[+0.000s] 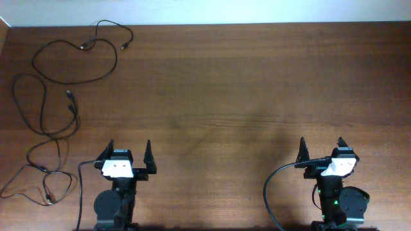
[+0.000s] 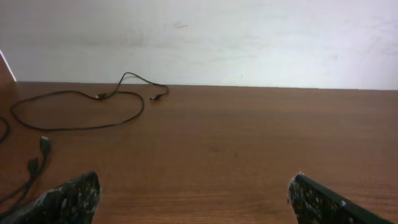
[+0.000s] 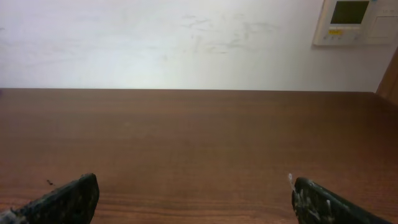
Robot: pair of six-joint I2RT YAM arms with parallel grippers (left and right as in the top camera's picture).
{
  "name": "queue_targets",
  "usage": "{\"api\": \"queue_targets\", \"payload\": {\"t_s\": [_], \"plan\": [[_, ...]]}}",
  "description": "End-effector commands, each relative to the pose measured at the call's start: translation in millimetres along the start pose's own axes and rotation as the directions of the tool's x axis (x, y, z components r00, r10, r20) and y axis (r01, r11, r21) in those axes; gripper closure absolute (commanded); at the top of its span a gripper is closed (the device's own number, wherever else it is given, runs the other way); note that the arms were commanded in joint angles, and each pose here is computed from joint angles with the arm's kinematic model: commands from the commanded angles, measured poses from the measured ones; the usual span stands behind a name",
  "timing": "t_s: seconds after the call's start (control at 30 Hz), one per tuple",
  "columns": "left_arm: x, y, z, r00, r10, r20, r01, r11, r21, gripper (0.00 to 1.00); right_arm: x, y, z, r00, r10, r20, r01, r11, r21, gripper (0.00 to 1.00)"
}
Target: Untangle cables
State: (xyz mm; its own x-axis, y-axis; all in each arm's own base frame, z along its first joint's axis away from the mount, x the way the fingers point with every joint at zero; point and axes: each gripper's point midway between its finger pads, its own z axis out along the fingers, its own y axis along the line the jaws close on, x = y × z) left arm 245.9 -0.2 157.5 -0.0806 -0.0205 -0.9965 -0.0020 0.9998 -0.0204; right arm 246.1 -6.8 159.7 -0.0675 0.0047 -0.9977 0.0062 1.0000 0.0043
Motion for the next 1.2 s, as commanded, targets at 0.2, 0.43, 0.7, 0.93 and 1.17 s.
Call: {"api": "queue_targets", "payload": {"t_s": [0.2,0.43,0.7,0.93,1.17], "plan": [[3.0,1.6,0.1,1.0,-0.013,-0.005,0.013,1.0,-0.006,0.01,2.6,0.5,0.0,1.0,-0.003,-0.005,0.003,1.0,-0.001,0.02],[1.7,1.5,0.1,1.0,-0.012,0.0,0.012,1.0,-0.006,0.01,2.4,0.5,-0.1,1.0,-0.003,-0.005,0.003,1.0,-0.001,0.02],[1.6,1.5,0.1,1.0,-0.012,0.0,0.012,1.0,-0.006,0.01,2.4,0.5,-0.1,1.0,-0.003,-0.005,0.003,1.0,-0.001,0.02],[1.6,1.5,0.1,1.0,-0.012,0.0,0.012,1.0,-0.006,0.01,2.4,0.5,-0.1,1.0,-0.003,-0.005,0.003,1.0,-0.001,0.02],[1.6,1.5,0.1,1.0,-0.012,0.0,0.012,1.0,-0.006,0.01,2.5,0.6,0.0,1.0,-0.004,-0.005,0.004,1.0,-0.001,0.02]]}}
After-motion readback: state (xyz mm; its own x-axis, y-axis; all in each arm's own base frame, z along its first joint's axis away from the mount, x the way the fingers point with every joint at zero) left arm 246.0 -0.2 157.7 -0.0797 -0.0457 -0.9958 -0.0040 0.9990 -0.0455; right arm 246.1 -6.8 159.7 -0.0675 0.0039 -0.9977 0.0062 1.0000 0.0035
